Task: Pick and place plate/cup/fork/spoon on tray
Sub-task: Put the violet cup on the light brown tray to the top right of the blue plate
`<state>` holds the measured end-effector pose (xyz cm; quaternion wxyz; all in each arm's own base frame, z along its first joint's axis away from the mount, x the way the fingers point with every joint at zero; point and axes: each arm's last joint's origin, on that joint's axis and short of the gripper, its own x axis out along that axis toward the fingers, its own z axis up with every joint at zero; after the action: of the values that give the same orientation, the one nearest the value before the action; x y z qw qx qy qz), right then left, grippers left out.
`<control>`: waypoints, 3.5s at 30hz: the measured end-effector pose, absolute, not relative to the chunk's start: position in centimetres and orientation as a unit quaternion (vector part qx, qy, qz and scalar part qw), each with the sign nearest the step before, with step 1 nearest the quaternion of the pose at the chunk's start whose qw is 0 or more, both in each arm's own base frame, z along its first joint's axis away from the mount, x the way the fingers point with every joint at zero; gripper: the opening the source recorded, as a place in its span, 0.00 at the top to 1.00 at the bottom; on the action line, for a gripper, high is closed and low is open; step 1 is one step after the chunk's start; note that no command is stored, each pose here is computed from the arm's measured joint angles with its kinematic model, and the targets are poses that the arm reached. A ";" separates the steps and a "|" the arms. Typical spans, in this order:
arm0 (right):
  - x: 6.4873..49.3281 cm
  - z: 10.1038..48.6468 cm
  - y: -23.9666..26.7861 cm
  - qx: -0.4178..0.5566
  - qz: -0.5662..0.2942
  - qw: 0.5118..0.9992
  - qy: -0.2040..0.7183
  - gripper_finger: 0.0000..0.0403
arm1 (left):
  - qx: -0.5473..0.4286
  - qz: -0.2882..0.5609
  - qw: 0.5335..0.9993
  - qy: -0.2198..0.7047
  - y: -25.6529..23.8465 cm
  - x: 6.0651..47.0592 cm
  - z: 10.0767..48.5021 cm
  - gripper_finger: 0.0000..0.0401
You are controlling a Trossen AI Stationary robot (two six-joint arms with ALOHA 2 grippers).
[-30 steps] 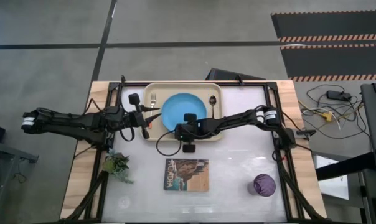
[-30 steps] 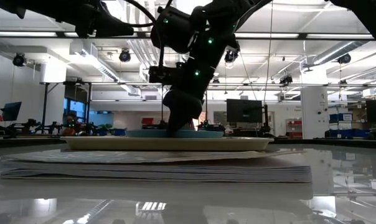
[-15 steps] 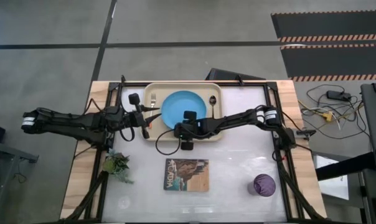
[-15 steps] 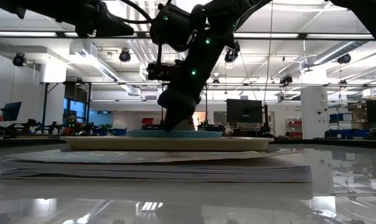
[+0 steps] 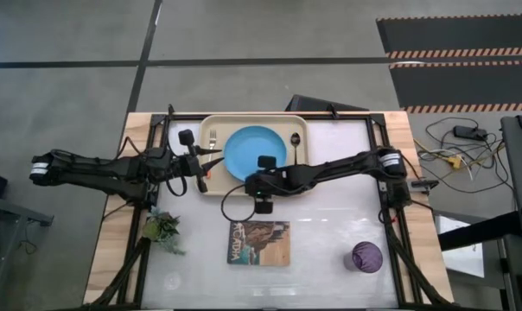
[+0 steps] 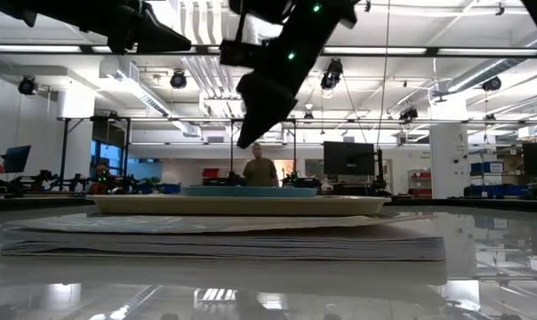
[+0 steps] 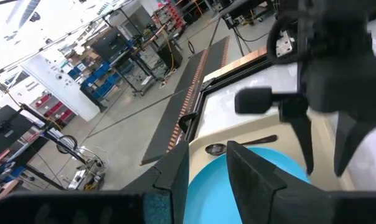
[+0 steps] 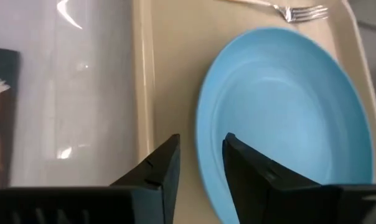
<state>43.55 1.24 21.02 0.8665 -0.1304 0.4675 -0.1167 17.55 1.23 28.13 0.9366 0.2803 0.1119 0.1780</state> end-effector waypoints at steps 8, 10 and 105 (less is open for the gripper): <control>40.0 22.1 1.4 -0.124 -0.091 0.903 0.401 0.84 | 0.277 0.178 0.938 0.112 1.2 17.6 28.1 0.77; 38.7 21.9 1.3 -0.119 -0.094 0.915 0.375 0.86 | 0.269 0.179 0.940 0.110 1.2 17.6 28.1 0.77; 18.9 27.7 0.7 -0.095 -0.048 0.994 0.016 0.91 | -0.067 0.029 0.995 0.062 0.0 24.5 21.3 1.00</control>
<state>18.94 0.73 27.69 0.9942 -0.0949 0.0155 -0.0483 24.50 -0.04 21.31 0.9954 -0.0669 0.0618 0.0291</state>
